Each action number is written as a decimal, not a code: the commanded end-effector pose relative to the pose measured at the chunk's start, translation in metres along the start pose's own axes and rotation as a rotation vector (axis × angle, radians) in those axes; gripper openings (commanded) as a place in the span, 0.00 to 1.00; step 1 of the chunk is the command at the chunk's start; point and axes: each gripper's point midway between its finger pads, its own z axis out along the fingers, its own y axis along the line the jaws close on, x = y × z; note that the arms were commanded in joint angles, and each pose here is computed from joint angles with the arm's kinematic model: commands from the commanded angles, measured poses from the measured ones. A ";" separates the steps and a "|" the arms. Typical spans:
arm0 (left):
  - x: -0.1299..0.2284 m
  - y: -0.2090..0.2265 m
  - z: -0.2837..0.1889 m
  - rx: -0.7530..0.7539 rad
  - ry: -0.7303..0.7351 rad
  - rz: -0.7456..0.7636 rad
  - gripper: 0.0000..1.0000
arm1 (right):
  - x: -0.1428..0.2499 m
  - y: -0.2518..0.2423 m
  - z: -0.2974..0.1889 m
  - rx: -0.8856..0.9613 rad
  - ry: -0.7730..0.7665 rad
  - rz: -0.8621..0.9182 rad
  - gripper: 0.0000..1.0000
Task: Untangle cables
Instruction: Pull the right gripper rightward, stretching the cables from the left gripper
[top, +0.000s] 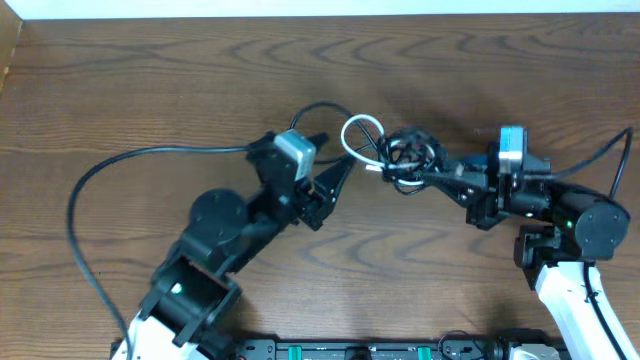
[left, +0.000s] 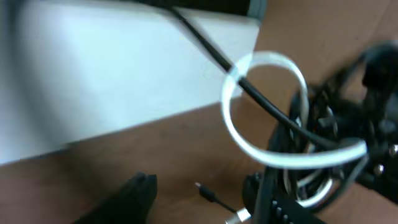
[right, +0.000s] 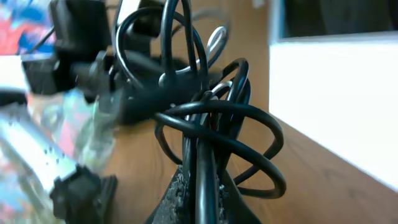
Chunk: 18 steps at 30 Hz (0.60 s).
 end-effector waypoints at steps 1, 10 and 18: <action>-0.020 0.002 -0.014 -0.037 -0.066 0.062 0.52 | -0.002 0.008 -0.001 -0.034 0.020 -0.124 0.01; -0.012 0.003 -0.020 -0.042 -0.029 0.056 0.54 | -0.013 0.000 -0.001 0.020 -0.032 -0.099 0.01; -0.008 0.001 -0.018 -0.026 -0.013 0.053 0.55 | -0.036 -0.023 -0.005 0.137 -0.180 0.216 0.01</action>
